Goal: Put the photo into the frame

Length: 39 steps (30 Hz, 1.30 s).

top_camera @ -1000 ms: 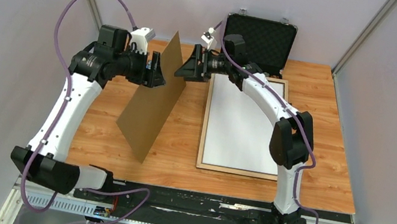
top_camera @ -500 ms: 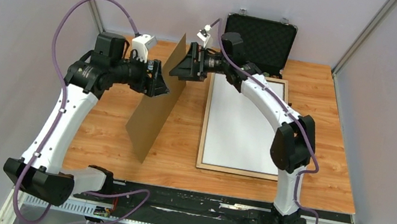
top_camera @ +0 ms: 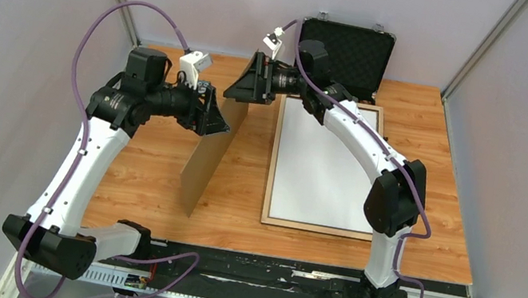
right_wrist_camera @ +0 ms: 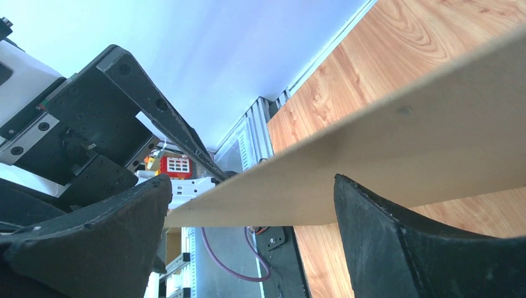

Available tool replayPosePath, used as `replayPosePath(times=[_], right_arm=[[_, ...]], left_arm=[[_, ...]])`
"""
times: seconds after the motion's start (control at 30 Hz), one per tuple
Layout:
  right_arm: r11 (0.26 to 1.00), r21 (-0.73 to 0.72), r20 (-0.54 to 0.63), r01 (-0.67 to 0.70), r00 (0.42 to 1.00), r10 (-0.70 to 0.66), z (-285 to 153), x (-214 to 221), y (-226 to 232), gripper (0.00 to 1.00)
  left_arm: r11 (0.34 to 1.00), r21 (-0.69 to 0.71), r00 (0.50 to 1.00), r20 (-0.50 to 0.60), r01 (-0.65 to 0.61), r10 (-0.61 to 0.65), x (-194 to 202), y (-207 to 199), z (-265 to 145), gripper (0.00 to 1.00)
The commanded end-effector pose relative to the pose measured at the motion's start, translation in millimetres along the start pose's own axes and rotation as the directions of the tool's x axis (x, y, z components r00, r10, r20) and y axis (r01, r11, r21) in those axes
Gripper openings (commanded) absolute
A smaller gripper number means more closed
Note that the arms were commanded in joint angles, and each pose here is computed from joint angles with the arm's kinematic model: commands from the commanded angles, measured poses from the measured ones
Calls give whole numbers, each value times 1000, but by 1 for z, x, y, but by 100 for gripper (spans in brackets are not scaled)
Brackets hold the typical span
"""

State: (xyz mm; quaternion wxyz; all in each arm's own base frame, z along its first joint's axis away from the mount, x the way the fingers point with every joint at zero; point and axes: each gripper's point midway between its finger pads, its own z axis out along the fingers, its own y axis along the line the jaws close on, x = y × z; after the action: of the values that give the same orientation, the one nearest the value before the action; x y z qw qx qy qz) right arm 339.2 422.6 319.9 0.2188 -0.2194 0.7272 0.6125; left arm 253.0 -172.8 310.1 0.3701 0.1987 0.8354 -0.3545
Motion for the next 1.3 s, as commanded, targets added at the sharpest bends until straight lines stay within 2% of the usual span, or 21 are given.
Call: replayPosePath(times=[0.0,0.2,0.43,0.73,1.0,1.27], right_arm=[[1000,-17,18,14,1000,-14,3,-4,13,100],[1000,-3,24,15,1000,-15,1,-2,12,100],[997,82,51,-4,999,0,-1,0,-2,98],[991,135,74,-7,997,-3,-12,5,-3,98],[983,181,82,2,997,-17,-24,17,-11,98],[974,222,87,-50,996,32,-29,38,-41,90]], left_arm=[[993,97,997,45,-67,63,-6,-21,-5,85],[990,125,997,41,-72,67,-3,-26,-5,86],[983,161,996,39,-84,79,1,-31,-6,87],[958,272,995,6,-95,97,14,-44,-3,87],[980,164,993,-3,-113,115,14,-24,2,87],[991,45,992,22,-124,123,7,-7,1,89]])
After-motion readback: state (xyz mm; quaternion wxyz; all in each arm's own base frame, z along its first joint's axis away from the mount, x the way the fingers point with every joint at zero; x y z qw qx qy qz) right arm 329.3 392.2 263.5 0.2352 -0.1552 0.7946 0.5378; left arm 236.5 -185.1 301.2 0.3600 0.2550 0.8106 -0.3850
